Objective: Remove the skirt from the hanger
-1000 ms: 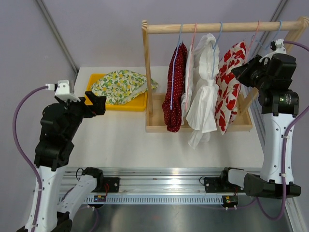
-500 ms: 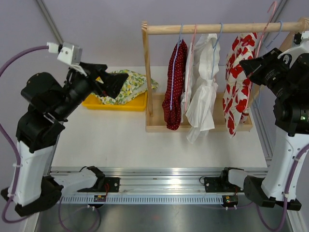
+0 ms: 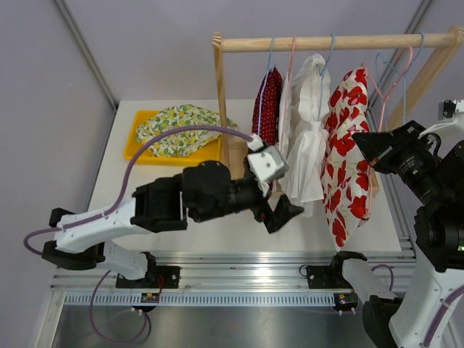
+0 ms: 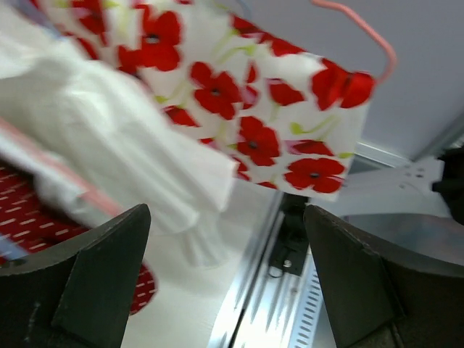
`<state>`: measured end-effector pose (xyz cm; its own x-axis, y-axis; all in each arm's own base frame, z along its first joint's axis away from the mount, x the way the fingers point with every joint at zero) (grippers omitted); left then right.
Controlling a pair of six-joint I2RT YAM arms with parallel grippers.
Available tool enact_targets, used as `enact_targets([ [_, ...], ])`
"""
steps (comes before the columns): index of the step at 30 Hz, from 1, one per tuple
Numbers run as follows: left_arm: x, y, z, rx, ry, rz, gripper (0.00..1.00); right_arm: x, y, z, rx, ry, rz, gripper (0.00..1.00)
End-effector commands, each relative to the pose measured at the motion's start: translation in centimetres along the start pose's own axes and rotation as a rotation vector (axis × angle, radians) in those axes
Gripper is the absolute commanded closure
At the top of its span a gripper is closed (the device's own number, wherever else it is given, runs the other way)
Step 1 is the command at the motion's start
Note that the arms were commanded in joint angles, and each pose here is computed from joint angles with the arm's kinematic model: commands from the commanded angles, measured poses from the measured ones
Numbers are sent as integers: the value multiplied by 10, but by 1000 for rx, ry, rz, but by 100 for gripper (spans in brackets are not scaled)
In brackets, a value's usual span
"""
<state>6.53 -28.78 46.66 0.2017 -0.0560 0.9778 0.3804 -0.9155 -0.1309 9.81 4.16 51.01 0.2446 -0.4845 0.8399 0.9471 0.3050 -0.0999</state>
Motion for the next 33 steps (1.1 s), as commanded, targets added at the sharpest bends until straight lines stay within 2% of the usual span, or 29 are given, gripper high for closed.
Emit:
enact_targets([
  [1,7,17,-44,-84,7,-116,8,2,-17,13,76,-30,-48,100],
  [7,-16,51,-89,-171,35,-90,7,-9,-38,22,122,5,-43,100],
  [17,-29,83,-100,-177,58,-129,8,-18,-60,33,182,31,-26,100],
  [21,-34,98,-104,-146,65,-118,61,-17,-62,35,191,33,-30,100],
  [22,-36,100,-103,-123,55,-112,91,-16,-63,36,192,31,-35,100],
  [23,-38,101,-102,-113,55,-103,100,-16,-63,36,189,31,-38,100],
  [29,-63,93,-102,-188,4,-80,100,-13,-56,32,165,28,-55,100],
  [33,-117,78,-108,-279,-43,26,100,-2,-51,33,139,6,-99,100],
])
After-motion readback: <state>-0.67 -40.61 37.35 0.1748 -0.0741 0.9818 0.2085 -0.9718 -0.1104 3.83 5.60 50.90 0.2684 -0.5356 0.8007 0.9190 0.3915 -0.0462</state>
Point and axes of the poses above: each gripper's point midway between its finger pads, its own y axis out along the fingers, its own z axis along the line the jaws close on, x = y × z, the point moved 10 cm from there along -y, back along the fingers, and after that the axes turned 4 degrees about -y, right-handed, at the moved point
